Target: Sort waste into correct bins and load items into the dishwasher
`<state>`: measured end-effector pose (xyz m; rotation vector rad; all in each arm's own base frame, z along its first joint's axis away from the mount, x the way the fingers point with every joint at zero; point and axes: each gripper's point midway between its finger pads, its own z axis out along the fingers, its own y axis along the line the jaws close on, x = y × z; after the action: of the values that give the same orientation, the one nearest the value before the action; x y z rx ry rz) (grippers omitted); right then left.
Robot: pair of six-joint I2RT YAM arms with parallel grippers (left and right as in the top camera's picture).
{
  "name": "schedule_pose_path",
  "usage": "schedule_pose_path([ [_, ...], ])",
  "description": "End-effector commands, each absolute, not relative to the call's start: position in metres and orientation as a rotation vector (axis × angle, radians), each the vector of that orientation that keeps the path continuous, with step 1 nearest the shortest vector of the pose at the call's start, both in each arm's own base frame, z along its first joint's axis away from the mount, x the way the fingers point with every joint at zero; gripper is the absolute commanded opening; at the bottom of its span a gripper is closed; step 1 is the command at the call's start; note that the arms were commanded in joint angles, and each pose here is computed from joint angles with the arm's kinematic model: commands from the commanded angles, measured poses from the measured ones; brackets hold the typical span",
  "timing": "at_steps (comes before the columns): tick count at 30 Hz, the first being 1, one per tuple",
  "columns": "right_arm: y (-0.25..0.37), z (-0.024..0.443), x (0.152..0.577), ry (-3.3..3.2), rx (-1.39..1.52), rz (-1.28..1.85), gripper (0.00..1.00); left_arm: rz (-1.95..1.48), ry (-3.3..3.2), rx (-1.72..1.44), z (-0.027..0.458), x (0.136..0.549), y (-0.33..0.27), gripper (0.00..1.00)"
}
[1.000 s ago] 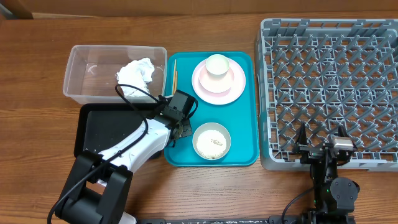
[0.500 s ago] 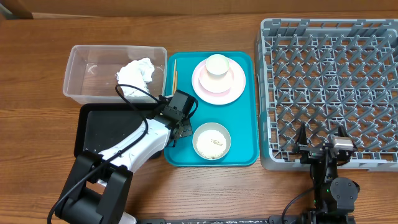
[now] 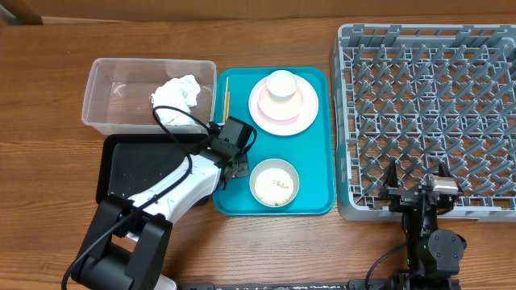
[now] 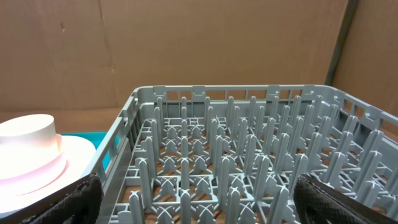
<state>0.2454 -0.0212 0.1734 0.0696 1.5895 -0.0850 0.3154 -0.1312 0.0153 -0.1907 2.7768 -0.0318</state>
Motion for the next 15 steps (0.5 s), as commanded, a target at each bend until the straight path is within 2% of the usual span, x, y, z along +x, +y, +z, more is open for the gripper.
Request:
schedule_pose_path([
  [1,-0.023,0.171,0.245,1.590,0.072,-0.097,1.00,0.047,2.773,-0.129,0.012,0.315,-0.122,0.27],
  [15,-0.023,0.171,0.245,1.590,0.072,-0.097,1.00,0.088,2.802,-0.097,0.000,0.312,-0.119,0.27],
])
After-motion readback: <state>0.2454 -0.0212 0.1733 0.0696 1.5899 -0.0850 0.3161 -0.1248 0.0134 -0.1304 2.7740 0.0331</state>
